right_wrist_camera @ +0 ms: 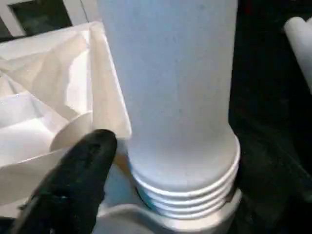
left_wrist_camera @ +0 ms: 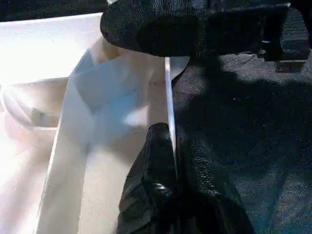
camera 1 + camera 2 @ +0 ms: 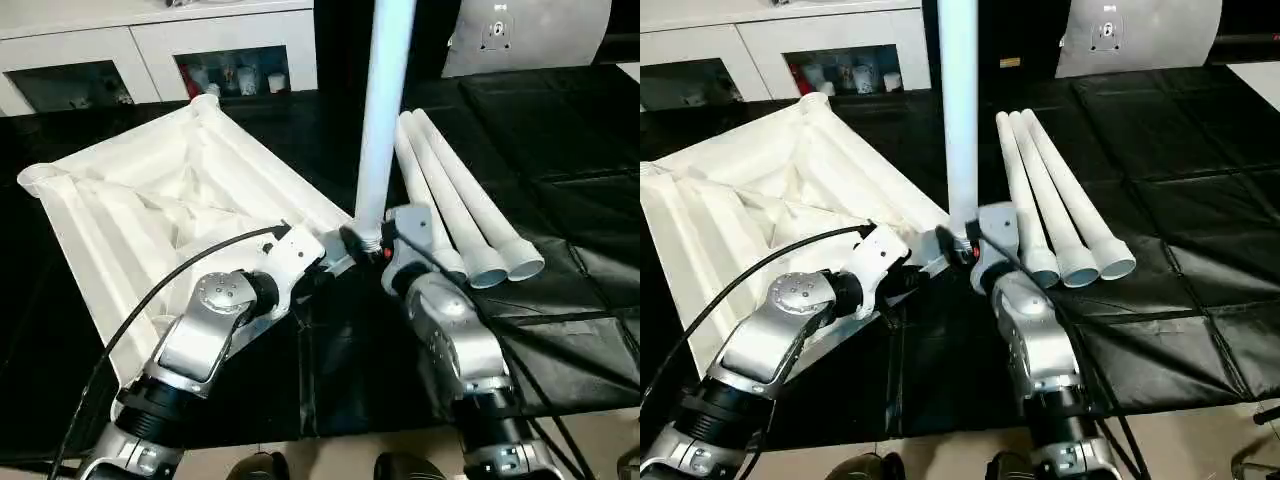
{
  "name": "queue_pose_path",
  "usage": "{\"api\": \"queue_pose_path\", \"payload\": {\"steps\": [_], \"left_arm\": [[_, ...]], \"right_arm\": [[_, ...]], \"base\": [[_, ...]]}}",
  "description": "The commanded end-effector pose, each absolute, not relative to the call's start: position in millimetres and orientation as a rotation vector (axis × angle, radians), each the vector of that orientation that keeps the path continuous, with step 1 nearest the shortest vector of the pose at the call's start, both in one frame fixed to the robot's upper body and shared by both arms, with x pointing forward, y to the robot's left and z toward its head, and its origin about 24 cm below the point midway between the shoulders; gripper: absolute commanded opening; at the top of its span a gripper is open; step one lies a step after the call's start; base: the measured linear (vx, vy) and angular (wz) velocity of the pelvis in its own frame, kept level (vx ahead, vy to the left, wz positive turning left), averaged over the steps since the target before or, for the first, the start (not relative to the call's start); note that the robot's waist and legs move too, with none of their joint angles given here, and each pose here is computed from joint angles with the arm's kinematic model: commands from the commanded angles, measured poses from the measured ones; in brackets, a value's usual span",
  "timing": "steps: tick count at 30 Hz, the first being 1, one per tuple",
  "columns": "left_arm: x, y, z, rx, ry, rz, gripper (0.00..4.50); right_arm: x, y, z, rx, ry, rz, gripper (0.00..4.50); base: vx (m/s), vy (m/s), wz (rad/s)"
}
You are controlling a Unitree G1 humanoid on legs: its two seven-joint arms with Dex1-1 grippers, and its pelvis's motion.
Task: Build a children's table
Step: Rotate leg to tighten
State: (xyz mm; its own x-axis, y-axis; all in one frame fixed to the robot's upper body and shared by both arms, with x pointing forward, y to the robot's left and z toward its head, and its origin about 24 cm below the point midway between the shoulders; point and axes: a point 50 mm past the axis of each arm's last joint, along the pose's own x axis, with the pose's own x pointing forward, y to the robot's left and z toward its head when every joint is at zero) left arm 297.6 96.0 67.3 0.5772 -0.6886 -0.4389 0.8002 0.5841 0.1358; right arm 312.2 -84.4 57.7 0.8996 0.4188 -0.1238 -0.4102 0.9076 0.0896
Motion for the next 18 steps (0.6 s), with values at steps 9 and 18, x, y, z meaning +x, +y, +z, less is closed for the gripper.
{"api": "queue_pose_path", "payload": {"steps": [9,18], "left_arm": [[308,102,85,0.331,0.233,-0.943,0.44],[307,109,91,0.201,0.175,-0.915,0.77]], "right_arm": [[288.5,-106.9,74,0.098,0.032,0.433,4.50],[276.5,-120.4,90,0.123,-0.045,0.444,4.50]], "base": [[0.000,0.000,0.00],[0.000,0.000,0.00]]}}
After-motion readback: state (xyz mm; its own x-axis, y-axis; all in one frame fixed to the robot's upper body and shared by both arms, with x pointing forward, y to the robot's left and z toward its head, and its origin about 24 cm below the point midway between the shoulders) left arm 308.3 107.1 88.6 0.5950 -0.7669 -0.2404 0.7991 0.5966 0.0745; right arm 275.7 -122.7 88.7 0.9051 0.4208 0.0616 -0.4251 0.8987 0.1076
